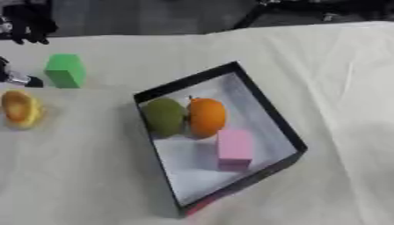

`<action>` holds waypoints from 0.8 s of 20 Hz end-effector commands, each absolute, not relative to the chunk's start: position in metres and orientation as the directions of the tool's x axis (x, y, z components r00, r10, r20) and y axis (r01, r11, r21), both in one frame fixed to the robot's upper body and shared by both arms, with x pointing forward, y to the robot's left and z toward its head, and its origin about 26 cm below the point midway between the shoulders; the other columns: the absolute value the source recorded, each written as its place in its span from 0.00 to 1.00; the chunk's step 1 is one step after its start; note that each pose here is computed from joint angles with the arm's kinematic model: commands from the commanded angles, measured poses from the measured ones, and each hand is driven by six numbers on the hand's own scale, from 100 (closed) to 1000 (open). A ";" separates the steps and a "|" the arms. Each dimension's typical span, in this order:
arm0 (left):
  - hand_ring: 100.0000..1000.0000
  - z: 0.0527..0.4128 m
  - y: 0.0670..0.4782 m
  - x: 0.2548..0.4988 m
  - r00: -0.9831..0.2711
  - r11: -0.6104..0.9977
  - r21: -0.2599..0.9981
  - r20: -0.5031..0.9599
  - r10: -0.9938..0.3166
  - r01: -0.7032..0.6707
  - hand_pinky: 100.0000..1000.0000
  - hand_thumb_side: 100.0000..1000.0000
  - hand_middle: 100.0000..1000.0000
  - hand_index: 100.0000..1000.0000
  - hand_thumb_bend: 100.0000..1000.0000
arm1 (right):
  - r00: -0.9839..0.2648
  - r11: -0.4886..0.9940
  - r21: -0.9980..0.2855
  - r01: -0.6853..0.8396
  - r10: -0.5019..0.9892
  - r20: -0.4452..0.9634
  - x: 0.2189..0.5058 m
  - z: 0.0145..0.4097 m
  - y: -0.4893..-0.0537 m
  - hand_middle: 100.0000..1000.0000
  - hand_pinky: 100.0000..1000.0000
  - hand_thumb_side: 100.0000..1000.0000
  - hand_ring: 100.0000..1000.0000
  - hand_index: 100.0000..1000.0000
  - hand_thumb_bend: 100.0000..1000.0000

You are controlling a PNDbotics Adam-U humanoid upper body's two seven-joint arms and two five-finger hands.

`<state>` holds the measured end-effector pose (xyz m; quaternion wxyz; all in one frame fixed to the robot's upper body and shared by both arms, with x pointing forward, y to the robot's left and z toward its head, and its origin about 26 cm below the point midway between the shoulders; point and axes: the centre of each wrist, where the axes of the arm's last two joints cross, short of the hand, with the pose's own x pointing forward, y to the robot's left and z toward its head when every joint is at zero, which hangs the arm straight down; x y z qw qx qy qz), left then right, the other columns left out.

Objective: Pick up objects on the table and place them in the box.

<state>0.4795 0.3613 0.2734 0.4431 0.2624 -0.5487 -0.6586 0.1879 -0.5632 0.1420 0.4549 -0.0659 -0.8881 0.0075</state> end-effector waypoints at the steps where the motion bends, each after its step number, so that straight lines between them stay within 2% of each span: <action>1: 0.86 0.296 0.371 0.476 -0.478 -0.028 0.968 0.099 -0.873 0.251 0.83 0.15 0.79 0.83 0.58 | -0.587 0.987 -0.118 0.107 0.158 0.794 0.189 0.151 -0.563 0.77 0.81 0.57 0.87 0.80 0.00; 7: 0.86 0.299 0.374 0.477 -0.478 -0.037 0.972 0.081 -0.875 0.232 0.84 0.03 0.81 0.81 0.55 | -0.577 0.985 -0.125 0.119 0.171 0.799 0.188 0.142 -0.562 0.77 0.81 0.57 0.87 0.80 0.00; 11: 0.87 0.300 0.376 0.477 -0.468 -0.067 0.966 0.060 -0.882 0.250 0.84 0.02 0.81 0.82 0.54 | -0.580 0.985 -0.129 0.116 0.173 0.796 0.190 0.141 -0.560 0.77 0.81 0.56 0.87 0.80 0.00; 12: 0.87 0.300 0.377 0.477 -0.464 -0.070 0.965 0.057 -0.884 0.252 0.84 0.03 0.81 0.82 0.57 | -0.580 0.985 -0.130 0.116 0.173 0.796 0.190 0.141 -0.560 0.77 0.81 0.58 0.87 0.80 0.00; 16: 0.87 0.300 0.381 0.477 -0.440 -0.072 0.967 0.045 -0.897 0.246 0.84 0.02 0.81 0.82 0.58 | -0.579 0.984 -0.134 0.115 0.176 0.796 0.191 0.139 -0.559 0.77 0.81 0.58 0.87 0.80 0.00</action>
